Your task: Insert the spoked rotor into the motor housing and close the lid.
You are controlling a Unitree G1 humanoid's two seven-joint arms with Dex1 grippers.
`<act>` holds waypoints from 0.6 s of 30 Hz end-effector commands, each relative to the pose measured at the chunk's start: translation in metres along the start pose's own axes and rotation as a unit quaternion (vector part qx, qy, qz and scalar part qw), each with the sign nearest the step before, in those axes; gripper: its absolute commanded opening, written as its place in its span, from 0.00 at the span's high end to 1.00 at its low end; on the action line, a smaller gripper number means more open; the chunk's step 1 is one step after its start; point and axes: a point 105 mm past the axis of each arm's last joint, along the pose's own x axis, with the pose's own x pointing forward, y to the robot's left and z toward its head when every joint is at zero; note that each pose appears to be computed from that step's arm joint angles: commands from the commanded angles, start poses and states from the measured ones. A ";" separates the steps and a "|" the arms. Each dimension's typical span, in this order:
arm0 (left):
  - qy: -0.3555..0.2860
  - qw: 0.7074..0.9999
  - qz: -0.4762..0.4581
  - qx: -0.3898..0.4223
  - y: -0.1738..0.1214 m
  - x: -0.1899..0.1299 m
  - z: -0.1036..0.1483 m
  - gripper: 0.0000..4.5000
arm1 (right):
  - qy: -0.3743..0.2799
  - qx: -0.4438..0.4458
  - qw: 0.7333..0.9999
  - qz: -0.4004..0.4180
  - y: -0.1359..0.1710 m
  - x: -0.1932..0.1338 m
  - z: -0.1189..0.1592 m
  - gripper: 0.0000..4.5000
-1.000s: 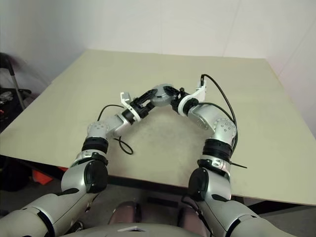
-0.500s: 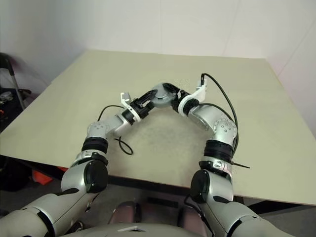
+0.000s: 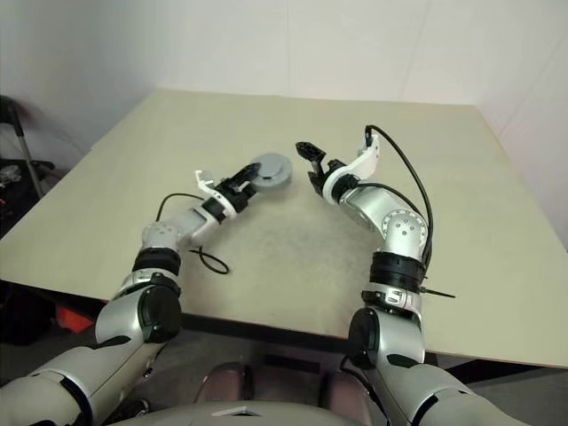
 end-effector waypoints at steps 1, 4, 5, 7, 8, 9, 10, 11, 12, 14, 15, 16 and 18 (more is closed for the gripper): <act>-0.070 0.997 -0.015 0.039 -0.014 -0.014 0.041 0.50 | -0.009 -0.017 1.000 0.020 0.011 -0.002 0.003 0.01; -0.121 0.990 0.010 0.068 -0.008 -0.036 0.071 0.50 | -0.008 -0.018 1.000 0.013 0.006 -0.002 0.003 0.01; -0.136 0.987 0.021 0.080 -0.006 -0.044 0.080 0.50 | -0.007 -0.020 1.000 0.008 0.003 -0.003 0.003 0.01; -0.165 0.980 0.044 0.105 -0.001 -0.058 0.096 0.50 | -0.005 -0.024 1.000 -0.003 -0.003 -0.004 0.003 0.01; -0.181 0.976 0.055 0.112 0.001 -0.066 0.105 0.50 | -0.005 -0.025 1.000 -0.004 -0.005 -0.004 0.003 0.01; -0.197 0.972 0.064 0.115 0.002 -0.075 0.113 0.50 | -0.005 -0.025 1.000 -0.005 -0.007 -0.005 0.003 0.01; -0.208 0.968 0.073 0.118 0.004 -0.081 0.119 0.50 | -0.004 -0.025 1.000 -0.006 -0.008 -0.005 0.003 0.01; -0.214 0.966 0.079 0.120 0.005 -0.085 0.122 0.50 | -0.004 -0.025 1.000 -0.007 -0.008 -0.005 0.003 0.01; -0.218 0.965 0.083 0.122 0.007 -0.088 0.124 0.50 | -0.003 -0.026 1.000 -0.007 -0.008 -0.004 0.003 0.01; -0.227 0.961 0.098 0.122 0.011 -0.092 0.128 0.50 | 0.001 -0.027 1.000 -0.006 -0.008 -0.003 0.001 0.01; -0.229 0.960 0.105 0.122 0.014 -0.093 0.128 0.50 | 0.002 -0.028 1.000 -0.006 -0.007 -0.002 0.000 0.01; -0.231 0.959 0.111 0.122 0.016 -0.093 0.129 0.50 | 0.004 -0.029 1.000 -0.006 -0.007 -0.001 0.000 0.01; -0.235 0.956 0.126 0.123 0.021 -0.094 0.129 0.50 | 0.007 -0.030 1.000 -0.006 -0.007 0.001 -0.002 0.01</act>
